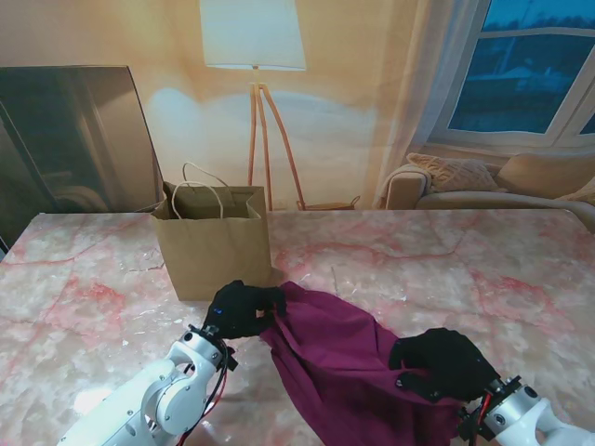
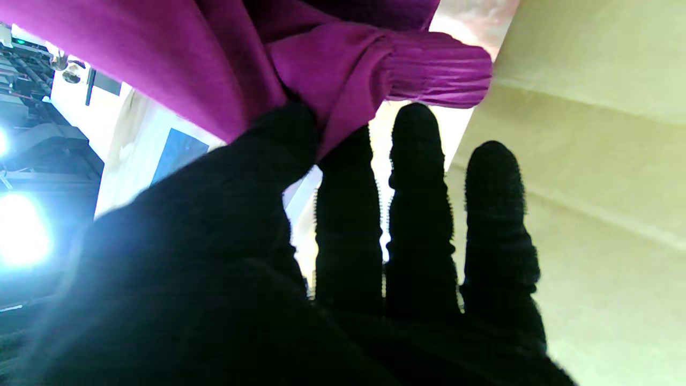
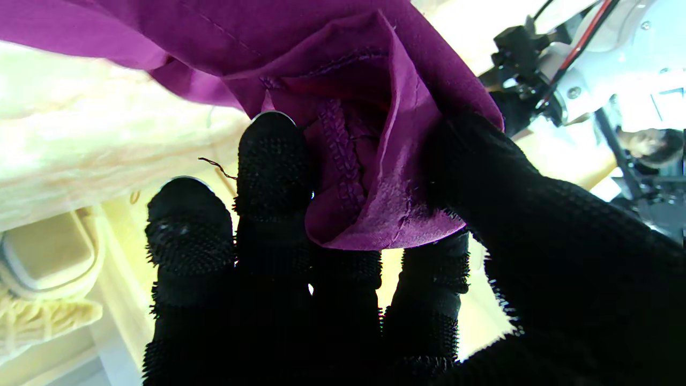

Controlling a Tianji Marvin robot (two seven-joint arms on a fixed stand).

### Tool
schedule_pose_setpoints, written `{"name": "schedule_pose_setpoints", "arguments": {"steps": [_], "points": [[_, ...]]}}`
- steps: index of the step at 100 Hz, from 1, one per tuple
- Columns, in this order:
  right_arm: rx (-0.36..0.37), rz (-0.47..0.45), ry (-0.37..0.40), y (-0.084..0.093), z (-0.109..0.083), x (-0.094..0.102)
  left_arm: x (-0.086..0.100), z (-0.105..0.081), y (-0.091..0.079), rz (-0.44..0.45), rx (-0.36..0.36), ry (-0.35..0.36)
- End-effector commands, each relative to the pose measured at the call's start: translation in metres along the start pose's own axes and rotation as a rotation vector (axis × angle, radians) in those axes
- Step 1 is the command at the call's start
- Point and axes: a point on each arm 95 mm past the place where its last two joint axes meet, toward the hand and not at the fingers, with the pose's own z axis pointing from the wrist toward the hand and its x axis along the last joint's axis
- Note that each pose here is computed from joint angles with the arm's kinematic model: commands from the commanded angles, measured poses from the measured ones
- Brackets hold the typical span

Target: Fold the socks and the shorts into the kraft paper bag

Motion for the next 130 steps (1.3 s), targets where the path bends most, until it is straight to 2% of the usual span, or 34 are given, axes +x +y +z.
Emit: {"name": "schedule_pose_setpoints", "arguments": {"steps": [1,22,47,62,84,95,106,130], "points": [[0.029,0.012,0.023,-0.007,0.002,0.004,-0.006,-0.008,0.003,0.0,-0.022,-0.003],[0.08,0.081,0.084,-0.025,0.009,0.015,-0.015,-0.018,0.005,-0.007,-0.049,-0.001],[0.19,0.093,0.13,-0.043,0.013,0.019,-0.023,-0.028,0.013,-0.025,-0.103,0.008],[0.259,0.083,0.145,-0.048,0.009,0.018,-0.023,-0.034,0.015,-0.028,-0.133,0.025],[0.305,0.101,0.156,-0.052,0.001,0.016,-0.027,-0.044,0.018,-0.041,-0.217,0.03],[0.384,0.112,0.163,-0.051,-0.001,0.017,-0.03,-0.049,0.019,-0.076,-0.27,0.034],[0.384,0.119,0.153,-0.048,0.001,0.015,-0.03,-0.051,0.019,-0.109,-0.287,0.04],[0.343,0.108,0.114,-0.035,0.001,0.011,-0.028,-0.054,0.01,-0.148,-0.271,0.05]]}}
